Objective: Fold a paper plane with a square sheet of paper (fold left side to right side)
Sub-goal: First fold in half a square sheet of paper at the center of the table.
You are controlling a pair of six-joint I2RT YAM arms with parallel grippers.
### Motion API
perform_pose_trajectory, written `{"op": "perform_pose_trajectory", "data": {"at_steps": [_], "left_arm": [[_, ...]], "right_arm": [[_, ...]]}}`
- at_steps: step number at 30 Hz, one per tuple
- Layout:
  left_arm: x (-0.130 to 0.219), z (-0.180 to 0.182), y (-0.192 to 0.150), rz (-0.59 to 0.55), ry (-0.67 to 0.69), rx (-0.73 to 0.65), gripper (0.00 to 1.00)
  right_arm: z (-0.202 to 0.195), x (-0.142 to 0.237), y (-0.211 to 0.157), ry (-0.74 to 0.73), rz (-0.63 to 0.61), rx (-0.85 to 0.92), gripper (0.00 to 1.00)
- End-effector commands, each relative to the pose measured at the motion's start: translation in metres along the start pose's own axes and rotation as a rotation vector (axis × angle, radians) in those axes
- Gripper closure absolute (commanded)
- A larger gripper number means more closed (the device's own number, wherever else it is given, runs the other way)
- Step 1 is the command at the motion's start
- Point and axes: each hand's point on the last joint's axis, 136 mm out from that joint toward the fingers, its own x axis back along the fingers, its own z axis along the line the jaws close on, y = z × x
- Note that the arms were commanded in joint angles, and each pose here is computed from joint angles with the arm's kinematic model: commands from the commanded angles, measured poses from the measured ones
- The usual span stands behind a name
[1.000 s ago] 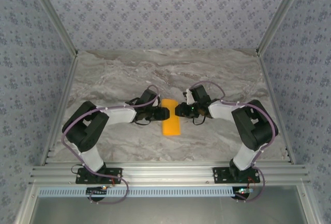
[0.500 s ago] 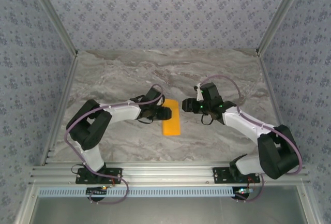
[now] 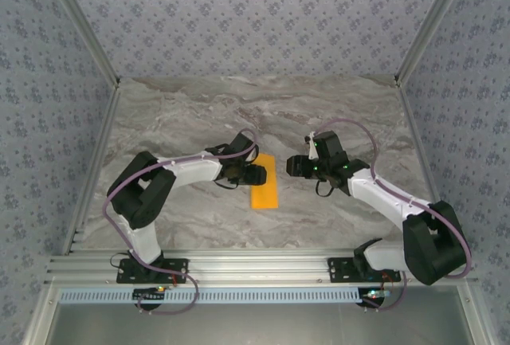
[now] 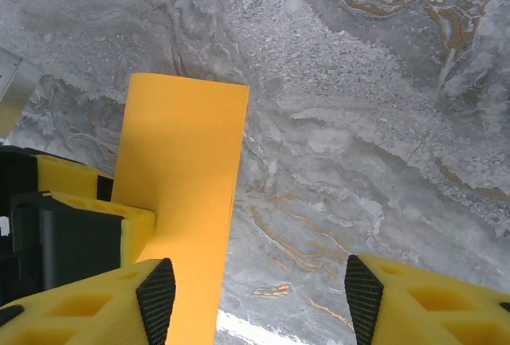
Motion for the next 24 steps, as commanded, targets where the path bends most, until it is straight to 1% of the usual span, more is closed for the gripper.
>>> {"op": "perform_pose_trajectory", "data": {"at_steps": [1, 15, 24], "left_arm": [[-0.025, 0.005, -0.024, 0.085, 0.016, -0.026, 0.38], [-0.028, 0.008, -0.026, 0.104, 0.036, -0.032, 0.37], [-0.029, 0.008, -0.027, 0.107, 0.038, -0.032, 0.37]], "right_arm": [[-0.008, 0.004, -0.006, -0.031, 0.009, 0.008, 0.38], [-0.005, 0.002, -0.007, -0.011, 0.016, 0.001, 0.38], [0.004, -0.007, -0.014, 0.034, 0.050, -0.005, 0.39]]}}
